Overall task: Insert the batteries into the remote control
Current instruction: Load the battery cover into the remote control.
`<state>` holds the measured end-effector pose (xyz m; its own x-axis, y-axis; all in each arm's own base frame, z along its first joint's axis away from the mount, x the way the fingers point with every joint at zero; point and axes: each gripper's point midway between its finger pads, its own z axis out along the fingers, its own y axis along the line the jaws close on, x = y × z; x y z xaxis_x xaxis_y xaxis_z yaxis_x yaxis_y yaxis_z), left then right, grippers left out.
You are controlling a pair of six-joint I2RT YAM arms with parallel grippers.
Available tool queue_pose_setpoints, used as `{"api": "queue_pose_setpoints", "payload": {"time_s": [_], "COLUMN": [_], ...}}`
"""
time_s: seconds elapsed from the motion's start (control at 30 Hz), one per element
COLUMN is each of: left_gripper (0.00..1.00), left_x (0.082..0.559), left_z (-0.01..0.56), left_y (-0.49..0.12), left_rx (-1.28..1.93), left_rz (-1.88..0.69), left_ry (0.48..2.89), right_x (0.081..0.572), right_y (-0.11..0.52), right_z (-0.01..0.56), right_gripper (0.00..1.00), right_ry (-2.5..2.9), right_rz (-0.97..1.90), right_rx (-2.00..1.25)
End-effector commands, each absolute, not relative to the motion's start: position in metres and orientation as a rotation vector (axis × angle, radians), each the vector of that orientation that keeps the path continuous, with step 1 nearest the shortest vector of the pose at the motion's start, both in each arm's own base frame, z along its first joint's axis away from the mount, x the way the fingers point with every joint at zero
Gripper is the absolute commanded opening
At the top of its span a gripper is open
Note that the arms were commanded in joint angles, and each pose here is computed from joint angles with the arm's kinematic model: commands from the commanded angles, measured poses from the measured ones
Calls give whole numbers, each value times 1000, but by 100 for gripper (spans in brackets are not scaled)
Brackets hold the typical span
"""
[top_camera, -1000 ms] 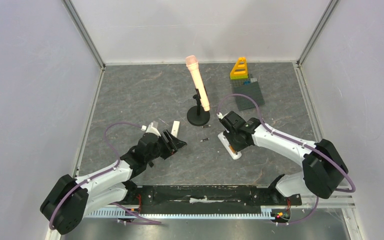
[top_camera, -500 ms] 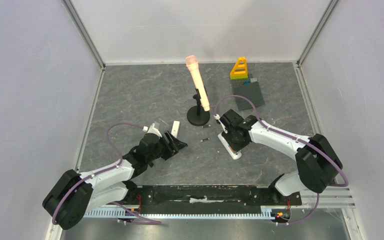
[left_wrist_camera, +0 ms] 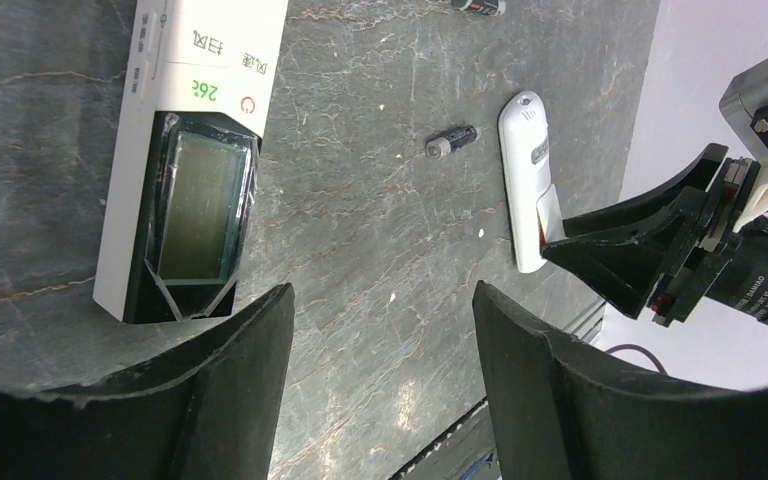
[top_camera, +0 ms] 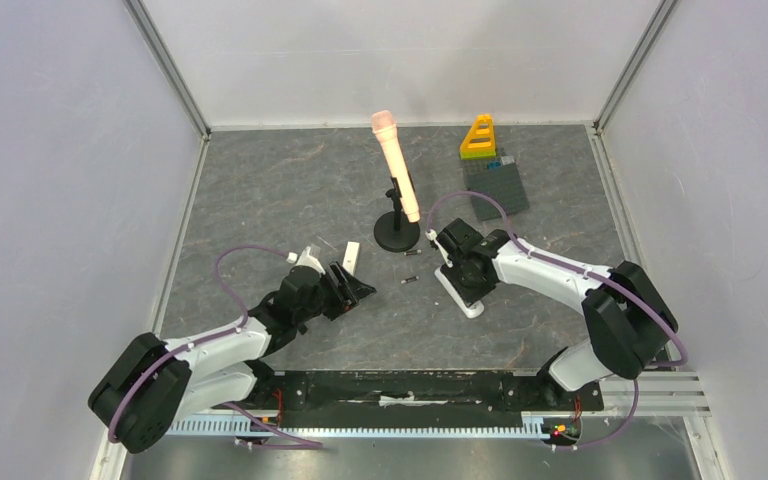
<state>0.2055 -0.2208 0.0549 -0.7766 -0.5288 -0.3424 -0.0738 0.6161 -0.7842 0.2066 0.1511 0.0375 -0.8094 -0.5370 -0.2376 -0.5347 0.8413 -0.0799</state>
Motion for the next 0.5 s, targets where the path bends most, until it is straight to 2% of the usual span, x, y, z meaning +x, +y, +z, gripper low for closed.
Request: {"api": "queue_pose_setpoints", "payload": {"time_s": [0.0, 0.47], "left_gripper": [71, 71], "left_x": [211, 210], "left_z": [64, 62], "left_y": [-225, -225], "left_rx": [-431, -432], "left_rz": [-1104, -1104], "left_ry": [2246, 2249], "right_x": [222, 223], "right_y": [165, 174], "right_z": [46, 52], "right_gripper": [24, 25], "right_ry": [2720, 2715], "right_rz": [38, 220], "right_rx": [-792, -742]}}
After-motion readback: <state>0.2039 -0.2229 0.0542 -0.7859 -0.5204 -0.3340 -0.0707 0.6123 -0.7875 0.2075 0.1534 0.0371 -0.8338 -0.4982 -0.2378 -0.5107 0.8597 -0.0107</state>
